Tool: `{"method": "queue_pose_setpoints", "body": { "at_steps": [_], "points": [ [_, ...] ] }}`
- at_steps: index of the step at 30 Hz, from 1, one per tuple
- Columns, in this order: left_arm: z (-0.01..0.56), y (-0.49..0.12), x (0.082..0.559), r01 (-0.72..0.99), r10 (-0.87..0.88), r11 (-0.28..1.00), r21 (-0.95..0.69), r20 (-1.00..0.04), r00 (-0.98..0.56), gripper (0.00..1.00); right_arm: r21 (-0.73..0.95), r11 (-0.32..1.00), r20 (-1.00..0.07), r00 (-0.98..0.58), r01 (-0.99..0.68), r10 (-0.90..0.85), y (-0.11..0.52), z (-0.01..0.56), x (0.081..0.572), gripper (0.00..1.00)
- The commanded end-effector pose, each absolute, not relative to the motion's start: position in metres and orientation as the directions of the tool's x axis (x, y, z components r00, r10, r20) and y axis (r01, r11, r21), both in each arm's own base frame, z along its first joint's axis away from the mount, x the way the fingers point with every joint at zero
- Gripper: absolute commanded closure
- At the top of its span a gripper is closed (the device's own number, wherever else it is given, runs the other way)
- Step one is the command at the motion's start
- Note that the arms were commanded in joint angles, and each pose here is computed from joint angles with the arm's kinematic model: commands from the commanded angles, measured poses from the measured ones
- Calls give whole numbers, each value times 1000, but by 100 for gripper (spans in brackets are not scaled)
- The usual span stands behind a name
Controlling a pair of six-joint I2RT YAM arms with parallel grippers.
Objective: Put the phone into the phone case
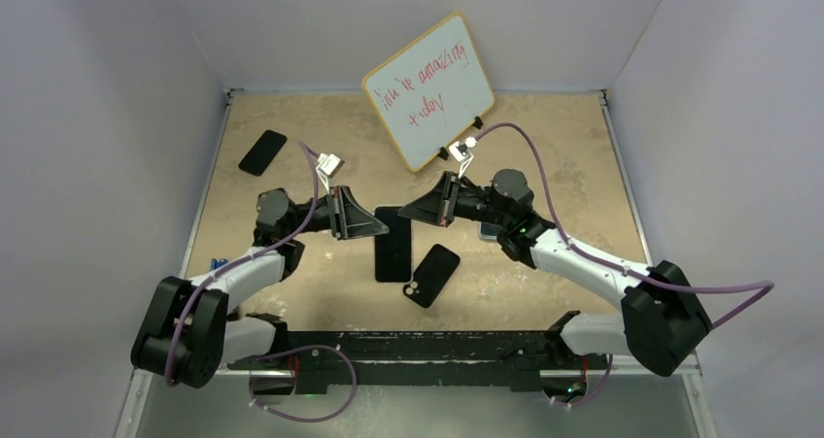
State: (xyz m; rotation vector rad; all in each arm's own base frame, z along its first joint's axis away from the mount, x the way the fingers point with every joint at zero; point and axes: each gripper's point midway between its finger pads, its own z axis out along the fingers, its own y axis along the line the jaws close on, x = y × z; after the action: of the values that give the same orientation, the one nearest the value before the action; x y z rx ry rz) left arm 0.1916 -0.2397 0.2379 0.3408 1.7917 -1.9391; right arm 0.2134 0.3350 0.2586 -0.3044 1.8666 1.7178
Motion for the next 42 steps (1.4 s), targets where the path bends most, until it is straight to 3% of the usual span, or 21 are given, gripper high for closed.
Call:
{"method": "queue_pose_setpoints", "body": {
  "at_steps": [1,6,7,13,15,19,25,34,35,40,42],
  "points": [
    [218,-240,214,499,-170,146,-854,-518,-838,100,780,110,-622,-745,-616,239,335,291,214,100],
    [210,-238,217,501,-149,212,-839,-534,-832,100,754,155,-656,-721,-638,223,333,290,216,100],
    [212,-238,217,497,-153,206,-843,-530,-834,100,752,152,-658,-721,-641,219,332,291,215,96],
    [268,-237,201,538,-280,8,-843,-519,-808,100,761,98,-648,-742,-642,172,329,283,196,49],
    [279,-235,199,550,-315,-25,-835,-515,-797,100,770,94,-637,-753,-631,164,328,278,193,44],
    [292,-232,204,571,-390,-27,-821,-517,-762,100,793,87,-608,-779,-602,150,324,263,184,43],
    [303,-231,210,589,-419,-34,-808,-524,-742,100,816,80,-578,-805,-572,138,322,247,177,46],
    [299,-232,216,577,-433,-37,-816,-507,-745,100,827,50,-562,-818,-561,123,336,242,173,60],
    [298,-232,216,576,-435,-34,-817,-507,-744,100,829,45,-559,-820,-558,124,337,243,173,63],
    [293,-232,218,565,-433,-25,-825,-501,-750,100,824,38,-564,-814,-565,138,337,244,175,99],
    [293,-233,219,563,-429,-17,-827,-502,-751,92,822,35,-567,-812,-568,137,337,245,174,100]
  ]
}}
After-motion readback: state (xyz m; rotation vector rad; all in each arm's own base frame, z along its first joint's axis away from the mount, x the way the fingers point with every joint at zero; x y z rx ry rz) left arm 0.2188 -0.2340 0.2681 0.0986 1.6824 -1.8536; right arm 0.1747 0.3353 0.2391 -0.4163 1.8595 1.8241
